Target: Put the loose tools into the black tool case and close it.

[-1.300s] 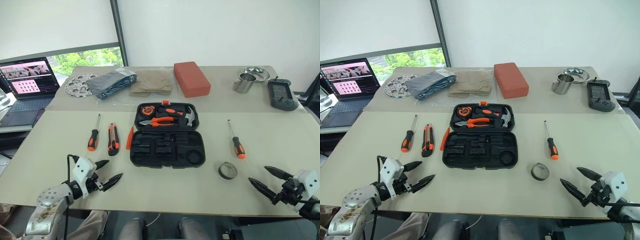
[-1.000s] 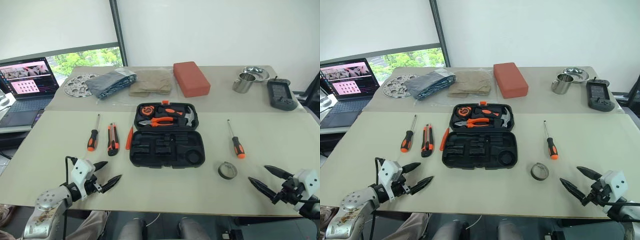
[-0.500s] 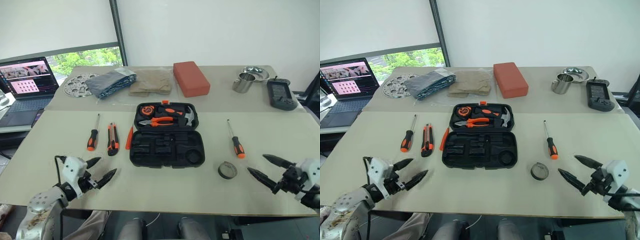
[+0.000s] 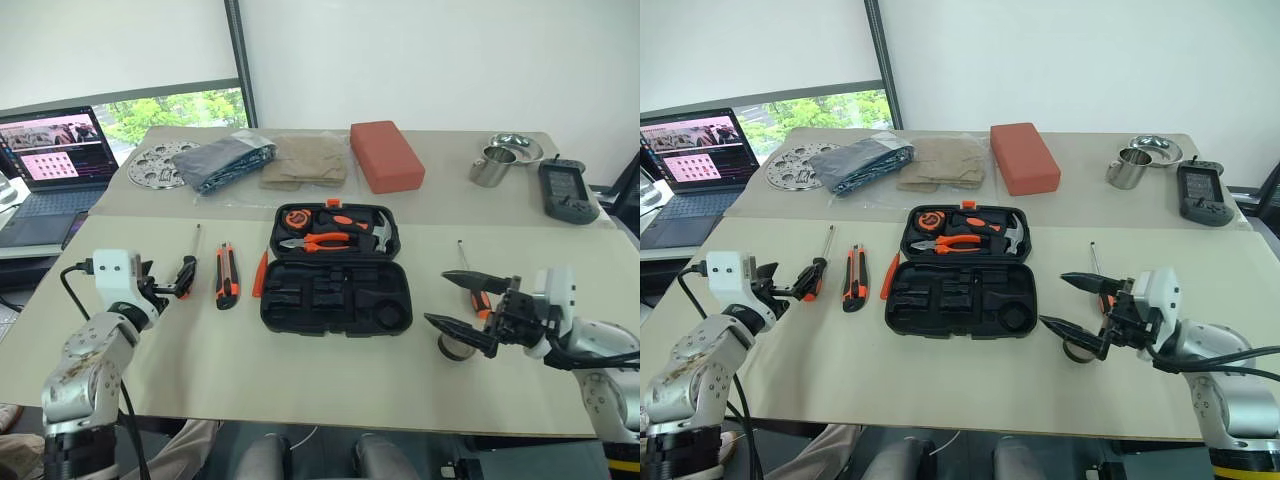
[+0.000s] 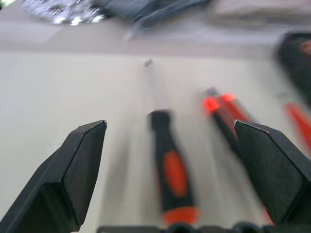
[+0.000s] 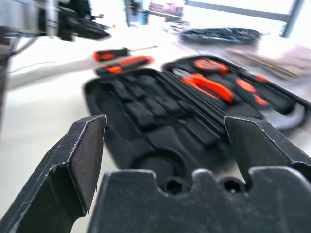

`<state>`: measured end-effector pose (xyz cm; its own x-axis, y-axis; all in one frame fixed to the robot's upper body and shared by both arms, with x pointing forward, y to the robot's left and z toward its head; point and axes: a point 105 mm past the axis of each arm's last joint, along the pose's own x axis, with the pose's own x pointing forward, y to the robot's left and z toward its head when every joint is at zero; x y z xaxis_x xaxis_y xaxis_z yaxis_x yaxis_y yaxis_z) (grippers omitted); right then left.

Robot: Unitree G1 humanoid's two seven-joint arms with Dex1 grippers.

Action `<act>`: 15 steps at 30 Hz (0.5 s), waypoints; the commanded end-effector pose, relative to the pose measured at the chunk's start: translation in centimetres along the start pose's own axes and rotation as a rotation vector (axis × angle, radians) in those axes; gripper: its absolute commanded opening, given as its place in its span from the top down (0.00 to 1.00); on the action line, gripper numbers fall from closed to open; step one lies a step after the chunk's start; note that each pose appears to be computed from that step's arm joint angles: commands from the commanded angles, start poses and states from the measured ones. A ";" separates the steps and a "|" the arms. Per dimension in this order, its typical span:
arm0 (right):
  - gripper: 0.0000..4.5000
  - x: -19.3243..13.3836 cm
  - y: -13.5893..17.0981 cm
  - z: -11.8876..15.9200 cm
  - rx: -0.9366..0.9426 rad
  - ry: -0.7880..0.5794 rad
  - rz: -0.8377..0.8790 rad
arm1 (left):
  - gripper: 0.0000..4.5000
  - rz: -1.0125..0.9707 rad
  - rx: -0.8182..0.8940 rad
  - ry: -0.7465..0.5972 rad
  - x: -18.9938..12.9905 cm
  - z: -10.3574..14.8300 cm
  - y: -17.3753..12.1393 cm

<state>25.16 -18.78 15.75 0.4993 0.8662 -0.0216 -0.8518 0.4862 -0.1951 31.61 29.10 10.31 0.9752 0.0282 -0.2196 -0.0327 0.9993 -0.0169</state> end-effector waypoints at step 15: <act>0.01 0.2 1.0 2.8 -0.062 -0.066 0.002 | 0.00 -0.055 0.050 0.148 3.7 -1.2 -1.8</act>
<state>24.32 -17.60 16.97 0.4786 0.8780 0.0052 -0.8569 0.4684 -0.2150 34.70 27.05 7.66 0.9273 -0.0325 -0.3729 0.0378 0.9993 0.0068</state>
